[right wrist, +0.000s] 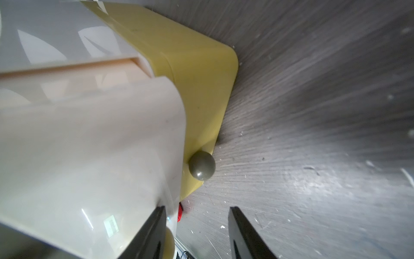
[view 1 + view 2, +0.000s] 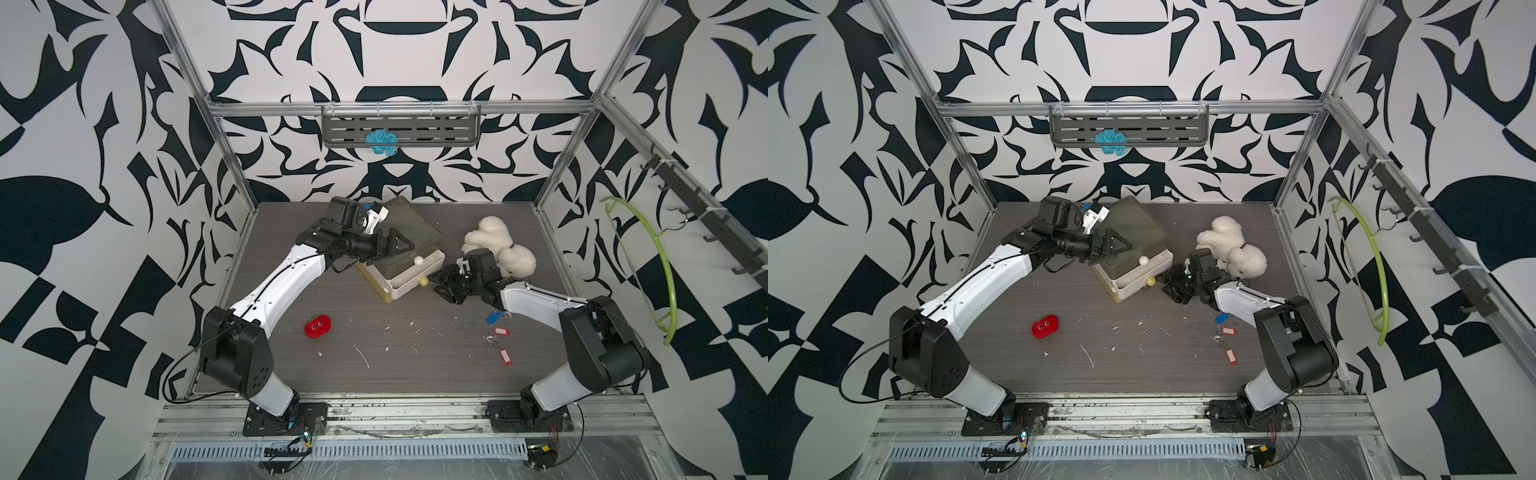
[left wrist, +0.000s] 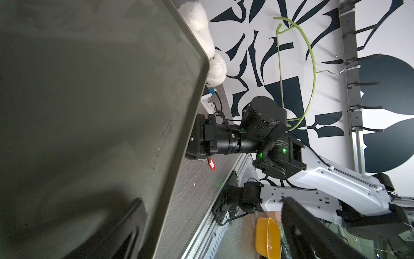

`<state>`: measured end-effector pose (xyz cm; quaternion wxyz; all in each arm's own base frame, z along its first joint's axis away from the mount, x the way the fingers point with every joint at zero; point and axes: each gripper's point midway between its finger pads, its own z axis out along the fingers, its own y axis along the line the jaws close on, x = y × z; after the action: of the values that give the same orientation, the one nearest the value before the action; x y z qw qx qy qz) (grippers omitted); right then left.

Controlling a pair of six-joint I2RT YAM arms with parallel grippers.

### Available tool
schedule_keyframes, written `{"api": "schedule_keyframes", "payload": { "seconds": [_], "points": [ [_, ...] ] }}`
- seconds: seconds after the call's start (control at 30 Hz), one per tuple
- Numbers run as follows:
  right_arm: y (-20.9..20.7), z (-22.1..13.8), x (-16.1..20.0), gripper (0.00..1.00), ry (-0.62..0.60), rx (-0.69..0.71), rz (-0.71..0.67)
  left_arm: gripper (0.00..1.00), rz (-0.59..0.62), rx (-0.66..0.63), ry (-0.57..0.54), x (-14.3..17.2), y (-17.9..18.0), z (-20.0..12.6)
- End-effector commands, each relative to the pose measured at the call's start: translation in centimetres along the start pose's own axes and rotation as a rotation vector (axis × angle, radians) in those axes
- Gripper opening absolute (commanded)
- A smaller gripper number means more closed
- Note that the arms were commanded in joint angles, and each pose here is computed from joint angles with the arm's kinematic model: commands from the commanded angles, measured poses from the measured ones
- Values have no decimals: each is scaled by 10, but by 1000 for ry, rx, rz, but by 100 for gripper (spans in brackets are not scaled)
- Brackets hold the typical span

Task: Take the keys out of the drawer
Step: Close the drawer in the storage box.

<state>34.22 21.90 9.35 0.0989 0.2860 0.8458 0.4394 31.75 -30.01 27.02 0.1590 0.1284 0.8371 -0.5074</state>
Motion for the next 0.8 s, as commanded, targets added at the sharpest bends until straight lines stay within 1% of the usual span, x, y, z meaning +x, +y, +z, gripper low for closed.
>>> {"api": "schedule_keyframes", "payload": {
  "seconds": [0.0,0.53,0.77],
  "points": [
    [29,0,-6,51,-17,-70,-62,99,-25,-24,28,12,9,-2],
    [43,29,-14,52,-1,-95,-62,99,-31,-22,36,14,12,0],
    [44,29,-14,52,-3,-97,-60,99,-30,-18,38,14,12,1]
  ]
}}
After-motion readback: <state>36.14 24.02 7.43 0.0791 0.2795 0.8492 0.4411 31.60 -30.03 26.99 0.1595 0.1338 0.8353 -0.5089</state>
